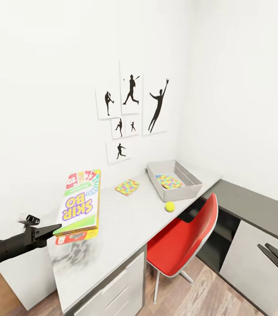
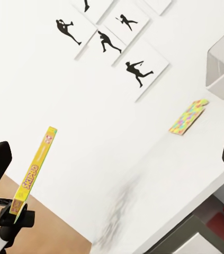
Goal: Put all the toys in the child's room - the three board games (two on the bed and one on the table), the two jigsaw puzzles on the table, and the tennis ball on the table - inside the toy box on the table in the child's room.
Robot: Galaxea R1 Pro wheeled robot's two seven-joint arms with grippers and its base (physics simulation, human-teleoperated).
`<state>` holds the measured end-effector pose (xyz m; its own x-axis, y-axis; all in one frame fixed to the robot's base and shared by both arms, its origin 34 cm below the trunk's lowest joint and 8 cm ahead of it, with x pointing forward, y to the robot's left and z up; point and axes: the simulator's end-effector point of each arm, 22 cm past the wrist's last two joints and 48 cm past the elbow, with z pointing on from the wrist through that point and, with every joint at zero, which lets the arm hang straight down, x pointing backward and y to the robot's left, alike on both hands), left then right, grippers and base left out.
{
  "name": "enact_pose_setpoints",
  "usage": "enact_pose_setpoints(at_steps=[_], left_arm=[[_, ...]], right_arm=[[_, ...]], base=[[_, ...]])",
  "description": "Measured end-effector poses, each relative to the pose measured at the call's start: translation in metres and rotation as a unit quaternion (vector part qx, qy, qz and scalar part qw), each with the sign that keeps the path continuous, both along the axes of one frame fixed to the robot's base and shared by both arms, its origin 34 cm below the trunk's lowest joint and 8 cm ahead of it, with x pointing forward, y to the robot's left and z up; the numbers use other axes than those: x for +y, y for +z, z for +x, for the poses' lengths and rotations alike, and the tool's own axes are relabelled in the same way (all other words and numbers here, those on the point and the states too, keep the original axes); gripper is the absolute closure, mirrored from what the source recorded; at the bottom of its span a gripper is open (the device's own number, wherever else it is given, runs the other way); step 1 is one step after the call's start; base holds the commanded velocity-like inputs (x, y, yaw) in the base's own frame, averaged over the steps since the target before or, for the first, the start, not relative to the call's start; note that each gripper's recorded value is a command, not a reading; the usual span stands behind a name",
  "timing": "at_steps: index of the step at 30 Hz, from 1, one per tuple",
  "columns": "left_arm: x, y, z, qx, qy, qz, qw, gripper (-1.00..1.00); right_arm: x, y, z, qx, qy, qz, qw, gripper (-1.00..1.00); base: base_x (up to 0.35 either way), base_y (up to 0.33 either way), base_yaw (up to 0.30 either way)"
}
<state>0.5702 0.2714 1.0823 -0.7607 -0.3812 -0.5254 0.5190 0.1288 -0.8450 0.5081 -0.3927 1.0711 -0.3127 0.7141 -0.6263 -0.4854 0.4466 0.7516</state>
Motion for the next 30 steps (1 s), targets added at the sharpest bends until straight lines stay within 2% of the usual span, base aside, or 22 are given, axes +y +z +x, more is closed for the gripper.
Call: enact_pose_setpoints(at_steps=[21, 30], left_arm=[[0.0, 0.025, -0.004, 0.0, 0.0, 0.0, 1.0, 1.0], [0.0, 0.038, -0.008, -0.003, 0.0, 0.0, 1.0, 1.0]], right_arm=[[0.0, 0.024, -0.004, 0.002, 0.0, 0.001, 1.0, -1.0], [0.0, 0.036, -0.007, -0.001, 0.0, 0.002, 1.0, -1.0]], base=[[0.0, 0.0, -0.001], [0.0, 0.0, -0.161]])
